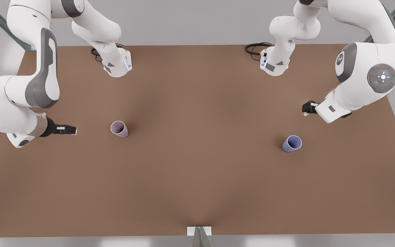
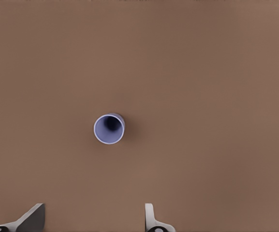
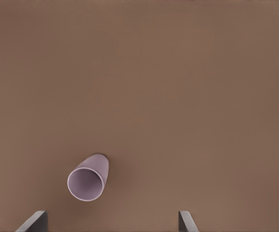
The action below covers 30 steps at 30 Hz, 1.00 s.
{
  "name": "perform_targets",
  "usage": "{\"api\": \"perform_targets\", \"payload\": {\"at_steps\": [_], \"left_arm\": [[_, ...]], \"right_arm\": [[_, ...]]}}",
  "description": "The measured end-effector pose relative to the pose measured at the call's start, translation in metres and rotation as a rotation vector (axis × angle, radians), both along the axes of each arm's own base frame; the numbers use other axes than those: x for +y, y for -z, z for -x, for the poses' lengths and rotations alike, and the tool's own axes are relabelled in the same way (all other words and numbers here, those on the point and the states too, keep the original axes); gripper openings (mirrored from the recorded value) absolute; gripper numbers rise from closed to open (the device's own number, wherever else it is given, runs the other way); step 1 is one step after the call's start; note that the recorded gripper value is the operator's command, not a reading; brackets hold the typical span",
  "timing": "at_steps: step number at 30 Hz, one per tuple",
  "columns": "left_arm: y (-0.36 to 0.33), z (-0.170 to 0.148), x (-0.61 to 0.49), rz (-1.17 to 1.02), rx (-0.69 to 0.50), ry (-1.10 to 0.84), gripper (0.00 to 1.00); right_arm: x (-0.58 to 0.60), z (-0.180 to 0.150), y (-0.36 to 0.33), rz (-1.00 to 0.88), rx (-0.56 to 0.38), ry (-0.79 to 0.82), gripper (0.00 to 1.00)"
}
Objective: Stack the cups, with the pink cup at the bottom and the purple cup at the top
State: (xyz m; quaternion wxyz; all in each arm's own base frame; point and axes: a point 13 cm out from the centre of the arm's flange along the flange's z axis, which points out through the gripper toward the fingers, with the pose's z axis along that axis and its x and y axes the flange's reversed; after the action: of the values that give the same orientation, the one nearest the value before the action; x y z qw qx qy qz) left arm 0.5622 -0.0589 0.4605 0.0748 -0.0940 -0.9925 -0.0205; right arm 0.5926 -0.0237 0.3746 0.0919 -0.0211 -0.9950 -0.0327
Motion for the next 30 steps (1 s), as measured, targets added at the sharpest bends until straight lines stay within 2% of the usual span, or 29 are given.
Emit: {"api": "perform_targets", "payload": {"at_steps": [5,7,8,10,12,16,21,27,30], "left_arm": [[0.013,-0.01,0.003,0.012,-0.001,-0.004,1.0],[0.012,-0.012,0.003,0.018,-0.008,-0.002,1.0],[0.011,-0.012,0.002,0.021,-0.01,0.001,1.0],[0.01,-0.012,-0.001,0.025,-0.014,0.008,1.0],[0.009,-0.011,-0.004,0.027,-0.013,0.017,1.0],[0.009,-0.009,-0.005,0.028,-0.007,0.023,1.0],[0.01,-0.007,-0.004,0.029,0.003,0.028,1.0],[0.013,-0.005,-0.003,0.028,0.017,0.03,1.0],[0.014,-0.004,-0.002,0.027,0.023,0.031,1.0]], "right_arm": [[0.001,-0.006,0.001,0.004,-0.028,-0.001,1.0],[0.001,0.007,0.015,0.006,-0.001,0.0,1.0],[0.003,0.03,0.029,0.014,0.023,-0.002,1.0],[0.025,0.102,0.077,0.04,0.078,-0.035,1.0],[0.055,0.128,0.104,0.052,0.068,-0.088,1.0],[0.108,0.125,0.125,0.055,0.019,-0.16,1.0],[0.143,0.127,0.168,0.061,0.03,-0.171,1.0],[0.032,0.121,0.193,0.068,0.056,0.117,1.0],[0.018,0.121,0.195,0.071,0.054,0.169,1.0]]}}
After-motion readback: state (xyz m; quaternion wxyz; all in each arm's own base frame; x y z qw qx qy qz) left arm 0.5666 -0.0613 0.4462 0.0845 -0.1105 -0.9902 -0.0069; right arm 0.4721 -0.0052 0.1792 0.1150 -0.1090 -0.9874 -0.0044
